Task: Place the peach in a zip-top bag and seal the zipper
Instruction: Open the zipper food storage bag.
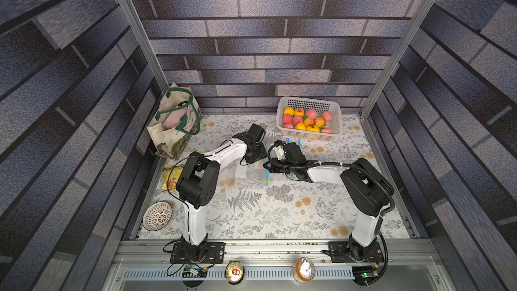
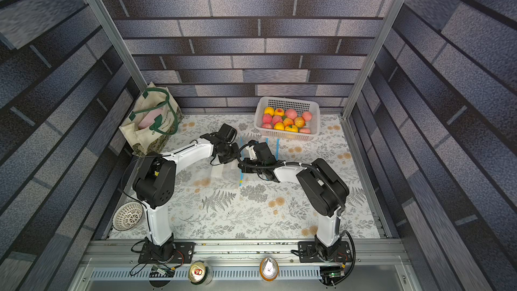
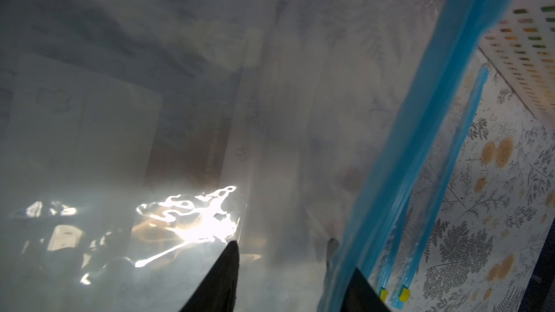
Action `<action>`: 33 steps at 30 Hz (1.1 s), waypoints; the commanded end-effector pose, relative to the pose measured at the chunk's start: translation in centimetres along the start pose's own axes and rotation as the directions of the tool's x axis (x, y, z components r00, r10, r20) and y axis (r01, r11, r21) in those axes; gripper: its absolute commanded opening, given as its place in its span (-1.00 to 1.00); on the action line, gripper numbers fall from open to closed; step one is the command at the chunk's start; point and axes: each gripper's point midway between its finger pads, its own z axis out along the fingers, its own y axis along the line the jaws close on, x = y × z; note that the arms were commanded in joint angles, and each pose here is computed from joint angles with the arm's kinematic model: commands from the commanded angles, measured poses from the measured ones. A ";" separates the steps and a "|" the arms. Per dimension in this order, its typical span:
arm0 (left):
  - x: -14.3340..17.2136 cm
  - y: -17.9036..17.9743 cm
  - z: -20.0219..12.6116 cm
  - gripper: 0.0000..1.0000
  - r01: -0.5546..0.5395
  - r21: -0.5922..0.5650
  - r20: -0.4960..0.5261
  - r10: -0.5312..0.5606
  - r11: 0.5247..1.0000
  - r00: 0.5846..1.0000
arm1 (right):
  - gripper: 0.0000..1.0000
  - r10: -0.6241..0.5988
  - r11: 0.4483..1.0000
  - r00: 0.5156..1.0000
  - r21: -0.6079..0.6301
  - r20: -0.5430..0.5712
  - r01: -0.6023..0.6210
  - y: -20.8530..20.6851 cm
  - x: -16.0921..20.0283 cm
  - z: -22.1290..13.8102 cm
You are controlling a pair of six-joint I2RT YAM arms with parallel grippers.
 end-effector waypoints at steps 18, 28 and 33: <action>0.8 0.6 -1.4 -1.00 -0.179 -0.046 -0.054 0.177 0.983 0.983 | -0.21 0.043 0.998 0.999 0.055 0.006 -0.043 -1.4 1.3 -5.2; 2.1 -0.5 -1.7 -1.00 -0.197 -0.014 -0.073 0.195 0.980 0.978 | -0.05 0.077 0.996 0.997 0.039 -0.010 -0.076 -0.9 -1.7 -1.4; 2.2 -1.0 -1.9 -1.00 -0.194 0.013 -0.078 0.195 0.981 0.978 | -0.04 0.086 0.992 0.996 0.096 -0.009 -0.085 -2.0 -2.0 -0.2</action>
